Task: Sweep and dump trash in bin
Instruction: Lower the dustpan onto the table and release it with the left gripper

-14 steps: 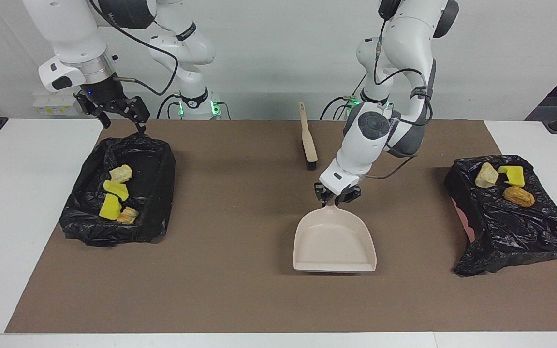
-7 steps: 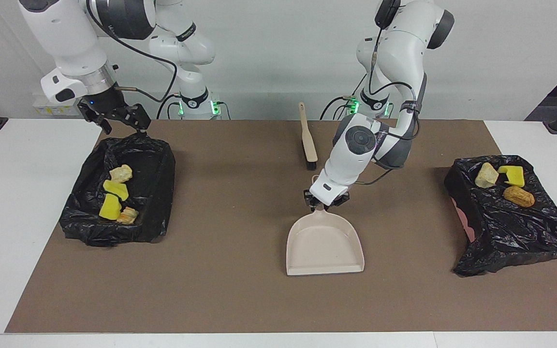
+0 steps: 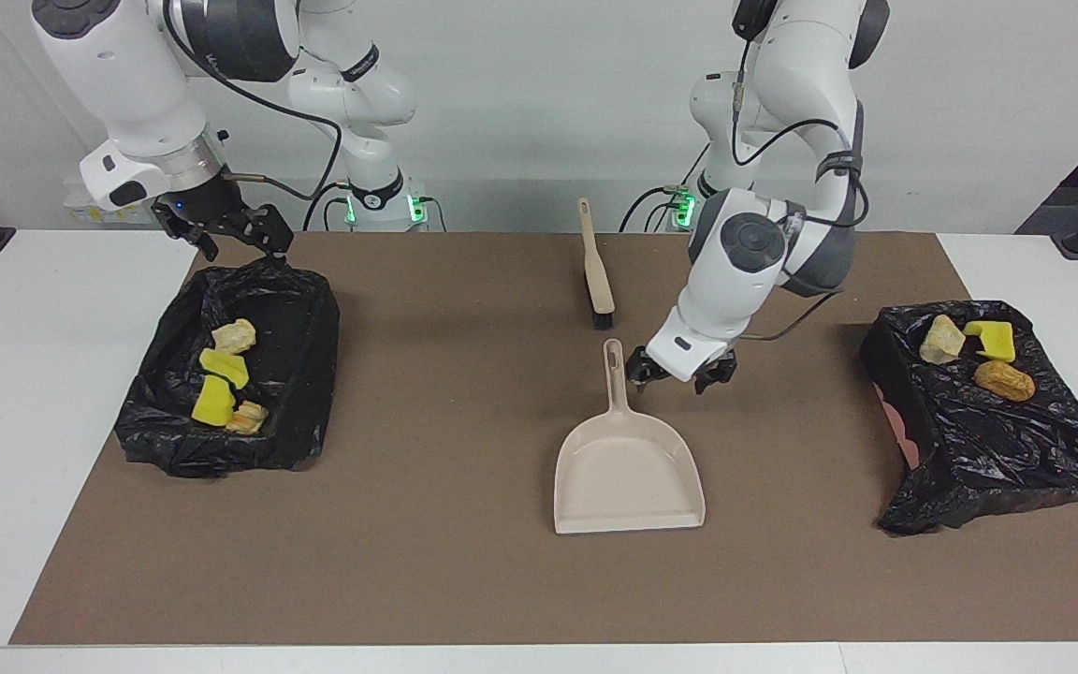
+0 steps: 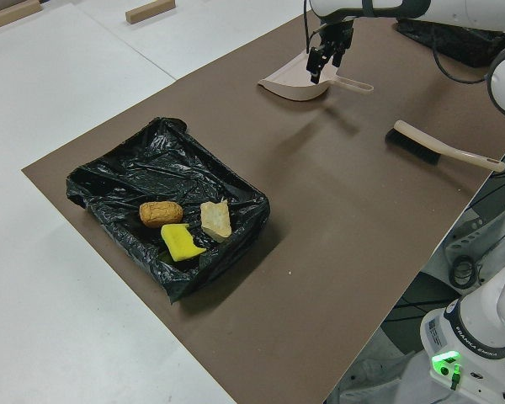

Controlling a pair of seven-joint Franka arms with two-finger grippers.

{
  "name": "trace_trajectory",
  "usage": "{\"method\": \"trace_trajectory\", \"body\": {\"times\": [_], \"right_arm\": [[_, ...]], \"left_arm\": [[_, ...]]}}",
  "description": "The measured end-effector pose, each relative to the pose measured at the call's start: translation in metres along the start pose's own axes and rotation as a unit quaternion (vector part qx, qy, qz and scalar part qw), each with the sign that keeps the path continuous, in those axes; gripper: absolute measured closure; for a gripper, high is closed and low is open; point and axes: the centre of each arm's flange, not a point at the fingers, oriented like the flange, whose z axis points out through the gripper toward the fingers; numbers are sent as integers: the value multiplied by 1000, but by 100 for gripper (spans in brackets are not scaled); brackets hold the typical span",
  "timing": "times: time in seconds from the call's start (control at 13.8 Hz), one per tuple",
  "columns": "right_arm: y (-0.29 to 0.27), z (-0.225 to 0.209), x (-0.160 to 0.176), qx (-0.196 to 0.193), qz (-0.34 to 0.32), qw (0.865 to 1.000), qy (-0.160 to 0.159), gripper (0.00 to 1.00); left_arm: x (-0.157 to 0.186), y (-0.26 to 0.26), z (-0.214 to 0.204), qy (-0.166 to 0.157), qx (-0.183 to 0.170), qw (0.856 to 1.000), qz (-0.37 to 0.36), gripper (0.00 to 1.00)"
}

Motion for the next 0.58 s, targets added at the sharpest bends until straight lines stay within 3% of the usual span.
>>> {"method": "trace_trajectory", "body": {"times": [0.22, 0.58], "right_arm": [[-4, 1, 1, 0, -3, 1000, 0, 0], [-4, 1, 2, 0, -4, 1000, 1, 0]], "left_arm": [[-19, -70, -62, -3, 24, 999, 48, 0], [-56, -165, -145, 20, 33, 998, 58, 0]]}}
